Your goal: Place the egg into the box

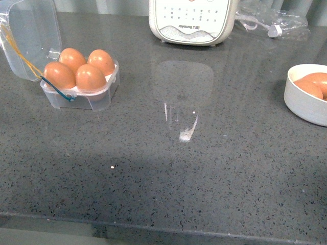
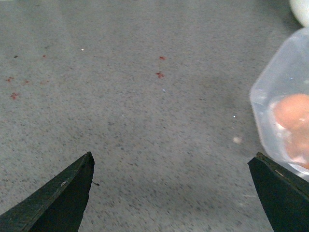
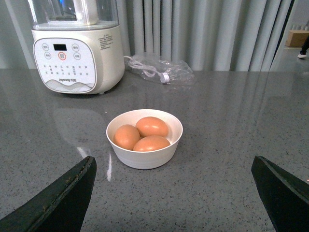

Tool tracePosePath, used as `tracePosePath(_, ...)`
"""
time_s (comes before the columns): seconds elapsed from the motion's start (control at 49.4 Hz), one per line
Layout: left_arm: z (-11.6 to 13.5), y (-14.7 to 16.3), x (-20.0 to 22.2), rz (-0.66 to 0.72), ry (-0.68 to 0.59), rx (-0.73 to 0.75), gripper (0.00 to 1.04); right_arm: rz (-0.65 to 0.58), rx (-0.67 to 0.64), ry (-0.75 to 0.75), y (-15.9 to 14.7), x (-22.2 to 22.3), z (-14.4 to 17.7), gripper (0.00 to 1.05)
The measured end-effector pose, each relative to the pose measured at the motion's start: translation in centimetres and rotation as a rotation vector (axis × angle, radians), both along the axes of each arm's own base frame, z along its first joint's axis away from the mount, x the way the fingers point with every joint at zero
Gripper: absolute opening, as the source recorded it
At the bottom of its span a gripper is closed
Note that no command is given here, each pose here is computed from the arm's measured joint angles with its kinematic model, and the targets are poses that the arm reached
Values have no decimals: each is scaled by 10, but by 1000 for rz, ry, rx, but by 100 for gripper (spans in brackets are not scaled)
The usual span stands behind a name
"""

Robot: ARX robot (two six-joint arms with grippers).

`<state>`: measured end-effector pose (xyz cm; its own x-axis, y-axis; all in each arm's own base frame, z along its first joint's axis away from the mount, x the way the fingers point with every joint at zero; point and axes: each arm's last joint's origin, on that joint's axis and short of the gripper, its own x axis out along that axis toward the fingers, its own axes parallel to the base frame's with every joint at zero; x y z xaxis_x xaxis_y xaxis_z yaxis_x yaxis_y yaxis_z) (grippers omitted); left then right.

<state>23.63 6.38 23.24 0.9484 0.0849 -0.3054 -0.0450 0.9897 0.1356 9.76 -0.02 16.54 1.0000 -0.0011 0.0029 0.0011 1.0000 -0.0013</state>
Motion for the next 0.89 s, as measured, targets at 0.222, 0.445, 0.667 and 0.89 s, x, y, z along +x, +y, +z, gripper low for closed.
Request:
tracePosePath(0.222,-6,9,27,26,15,42,98,0,0,0,0,0,0,97)
tracePosePath(0.445,-8,13,57,47,4,85,98,0,0,0,0,0,0,97)
tracePosePath(0.667,-14,-5,73,-13,11,79,98,0,0,0,0,0,0,97)
tracePosePath(0.89,-10,-35,76,-86,0,4,98,0,0,0,0,0,0,97)
